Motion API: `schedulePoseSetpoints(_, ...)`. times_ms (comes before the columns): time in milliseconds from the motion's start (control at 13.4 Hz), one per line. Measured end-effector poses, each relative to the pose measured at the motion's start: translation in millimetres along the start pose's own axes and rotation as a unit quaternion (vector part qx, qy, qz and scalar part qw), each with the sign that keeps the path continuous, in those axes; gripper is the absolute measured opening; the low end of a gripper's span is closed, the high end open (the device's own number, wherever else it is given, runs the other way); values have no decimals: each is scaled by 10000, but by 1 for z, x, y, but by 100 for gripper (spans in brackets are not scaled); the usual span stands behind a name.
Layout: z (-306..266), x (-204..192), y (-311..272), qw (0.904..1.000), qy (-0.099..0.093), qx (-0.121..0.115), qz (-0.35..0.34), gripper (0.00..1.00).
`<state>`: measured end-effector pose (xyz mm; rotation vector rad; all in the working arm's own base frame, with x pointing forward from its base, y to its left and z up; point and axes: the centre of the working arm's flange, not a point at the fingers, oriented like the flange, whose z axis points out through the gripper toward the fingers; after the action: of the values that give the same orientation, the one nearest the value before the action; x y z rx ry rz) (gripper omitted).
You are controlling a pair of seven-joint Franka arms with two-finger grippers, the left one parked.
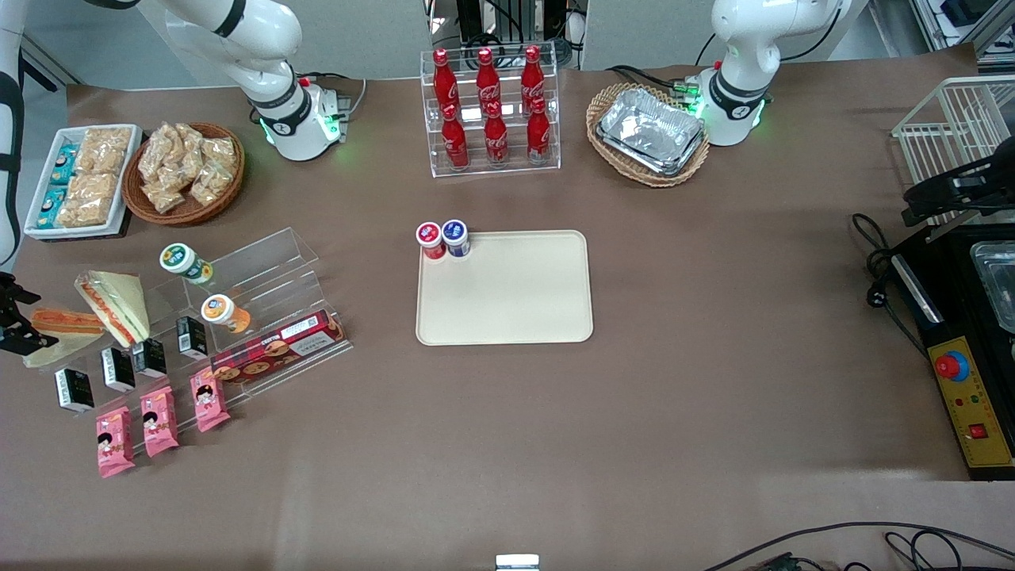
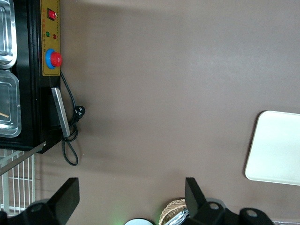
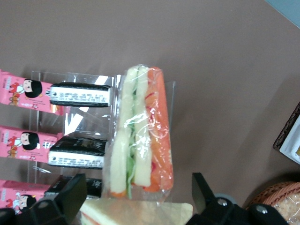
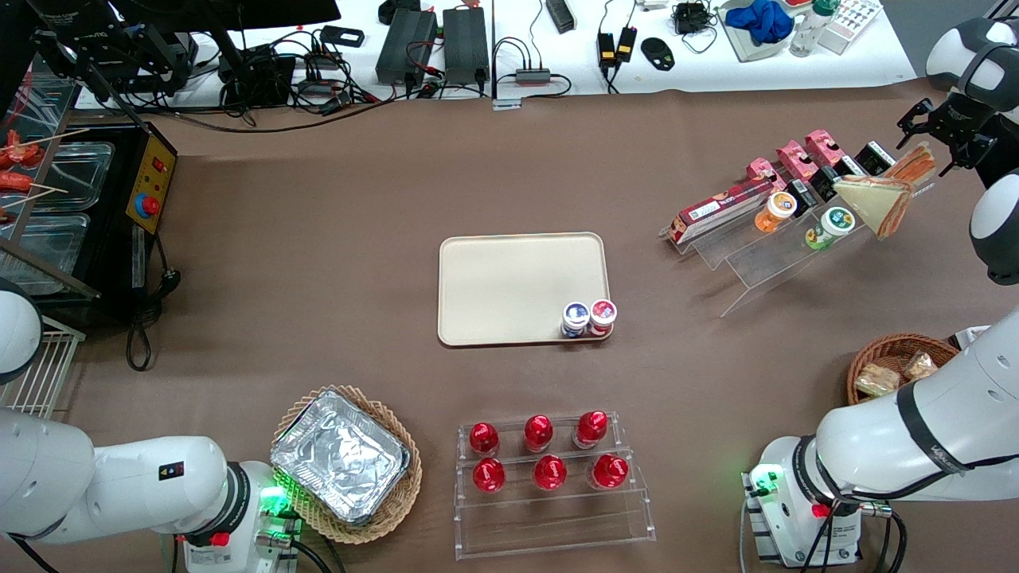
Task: Place sandwich on tray
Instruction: 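Lower the right gripper and close it on the upright wrapped sandwich, then lift the wrapped sandwich out of the rack with the right gripper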
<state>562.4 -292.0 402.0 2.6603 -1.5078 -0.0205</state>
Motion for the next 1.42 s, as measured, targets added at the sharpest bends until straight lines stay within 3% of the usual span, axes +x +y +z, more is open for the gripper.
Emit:
schedulePoseSetpoints(596,7,10,20,9998,-34,-19,176,100)
schedulePoseSetpoints(1118,14,15,10,9997,185,86,130,100)
schedulePoseSetpoints(1416,18,13,6,9992,56,298,261,96)
